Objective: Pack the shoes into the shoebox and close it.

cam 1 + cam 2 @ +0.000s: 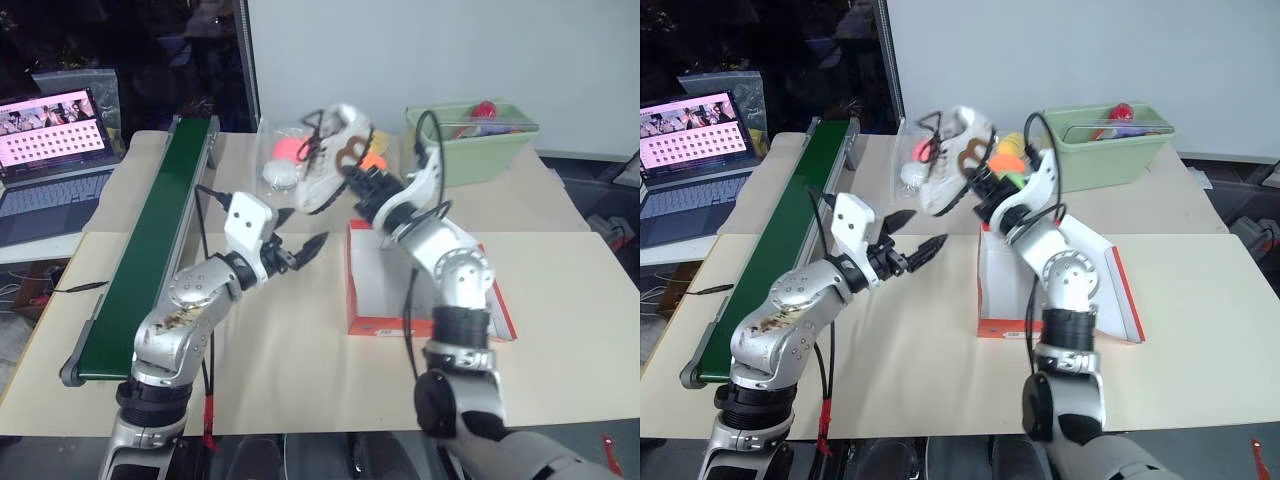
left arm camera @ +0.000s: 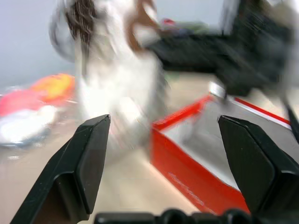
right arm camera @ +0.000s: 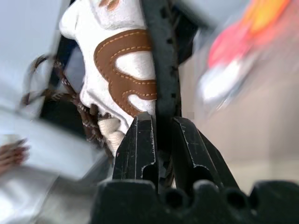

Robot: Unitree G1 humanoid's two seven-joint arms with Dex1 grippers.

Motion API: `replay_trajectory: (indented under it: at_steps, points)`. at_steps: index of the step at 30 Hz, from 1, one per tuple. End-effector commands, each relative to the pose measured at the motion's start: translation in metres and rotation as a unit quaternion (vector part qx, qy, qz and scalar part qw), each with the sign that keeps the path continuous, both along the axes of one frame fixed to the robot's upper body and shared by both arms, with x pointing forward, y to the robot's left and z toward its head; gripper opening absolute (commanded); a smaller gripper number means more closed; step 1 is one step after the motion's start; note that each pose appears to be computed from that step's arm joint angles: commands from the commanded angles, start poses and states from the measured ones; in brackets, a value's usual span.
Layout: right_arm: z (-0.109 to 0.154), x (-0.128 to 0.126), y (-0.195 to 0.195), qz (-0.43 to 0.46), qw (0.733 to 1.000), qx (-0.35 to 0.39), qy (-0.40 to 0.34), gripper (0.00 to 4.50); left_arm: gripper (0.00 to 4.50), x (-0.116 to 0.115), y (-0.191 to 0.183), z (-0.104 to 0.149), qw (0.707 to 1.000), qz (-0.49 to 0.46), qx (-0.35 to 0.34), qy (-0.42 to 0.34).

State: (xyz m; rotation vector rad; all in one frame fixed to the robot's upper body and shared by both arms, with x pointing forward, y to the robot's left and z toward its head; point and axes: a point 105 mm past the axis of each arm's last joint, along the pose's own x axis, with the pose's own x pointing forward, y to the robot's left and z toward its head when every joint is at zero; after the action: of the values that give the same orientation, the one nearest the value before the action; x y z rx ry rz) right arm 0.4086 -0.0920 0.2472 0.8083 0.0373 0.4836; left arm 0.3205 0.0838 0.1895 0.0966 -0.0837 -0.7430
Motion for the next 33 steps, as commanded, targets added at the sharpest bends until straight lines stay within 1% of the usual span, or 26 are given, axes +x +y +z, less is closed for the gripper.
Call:
replay_trajectory:
  at_steps: [1, 3, 4, 5, 6, 8, 10, 12, 18, 21, 23, 26, 29, 33]
  points:
    - [0.035, 0.001, -0.031, -0.022, 0.996, -0.067, -0.049, 0.17, 3.91, -0.007, -0.003, 0.012, 0.999, -0.014, -0.004, -0.033]
    - [0.042, -0.003, -0.037, -0.005, 0.99, -0.13, -0.053, 0.17, 3.91, -0.006, -0.002, 0.011, 0.999, -0.014, -0.004, -0.031]
    - [0.042, -0.006, -0.04, 0.016, 0.982, -0.181, -0.041, 0.17, 3.91, -0.005, -0.002, 0.008, 0.999, -0.015, -0.001, -0.029]
    - [0.04, -0.008, -0.044, 0.031, 0.971, -0.234, -0.021, 0.17, 3.91, -0.006, -0.002, 0.005, 0.999, -0.021, 0.01, -0.03]
    - [0.036, -0.011, -0.05, 0.046, 0.961, -0.271, 0.003, 0.17, 3.91, -0.007, -0.004, 0.002, 0.999, -0.03, 0.022, -0.034]
    - [0.03, -0.017, -0.06, 0.073, 0.947, -0.309, 0.049, 0.17, 3.91, -0.012, -0.01, -0.001, 0.997, -0.049, 0.032, -0.04]
    - [0.031, -0.022, -0.069, 0.109, 0.95, -0.271, 0.114, 0.17, 3.91, -0.017, -0.014, 0.001, 0.995, -0.067, 0.027, -0.068]
    - [0.017, -0.03, -0.072, 0.143, 0.933, -0.278, 0.178, 0.17, 3.91, -0.024, -0.017, -0.005, 0.992, -0.087, 0.033, -0.083]
    - [-0.02, -0.039, -0.083, 0.177, 0.903, -0.28, 0.274, 0.17, 3.91, -0.035, -0.022, -0.017, 0.984, -0.134, 0.067, -0.094]
    - [-0.051, -0.047, -0.096, 0.177, 0.878, -0.3, 0.328, 0.17, 3.91, -0.038, -0.024, -0.02, 0.981, -0.148, 0.075, -0.098]
    - [-0.067, -0.053, -0.102, 0.181, 0.864, -0.309, 0.353, 0.17, 3.91, -0.037, -0.024, -0.019, 0.981, -0.15, 0.076, -0.1]
    - [-0.081, -0.058, -0.105, 0.186, 0.853, -0.317, 0.371, 0.17, 3.91, -0.037, -0.026, -0.017, 0.98, -0.15, 0.076, -0.104]
    - [-0.09, -0.06, -0.104, 0.189, 0.845, -0.322, 0.382, 0.17, 3.91, -0.037, -0.027, -0.016, 0.98, -0.149, 0.074, -0.105]
    - [-0.098, -0.058, -0.1, 0.186, 0.843, -0.321, 0.389, 0.17, 3.91, -0.039, -0.028, -0.014, 0.981, -0.148, 0.072, -0.106]
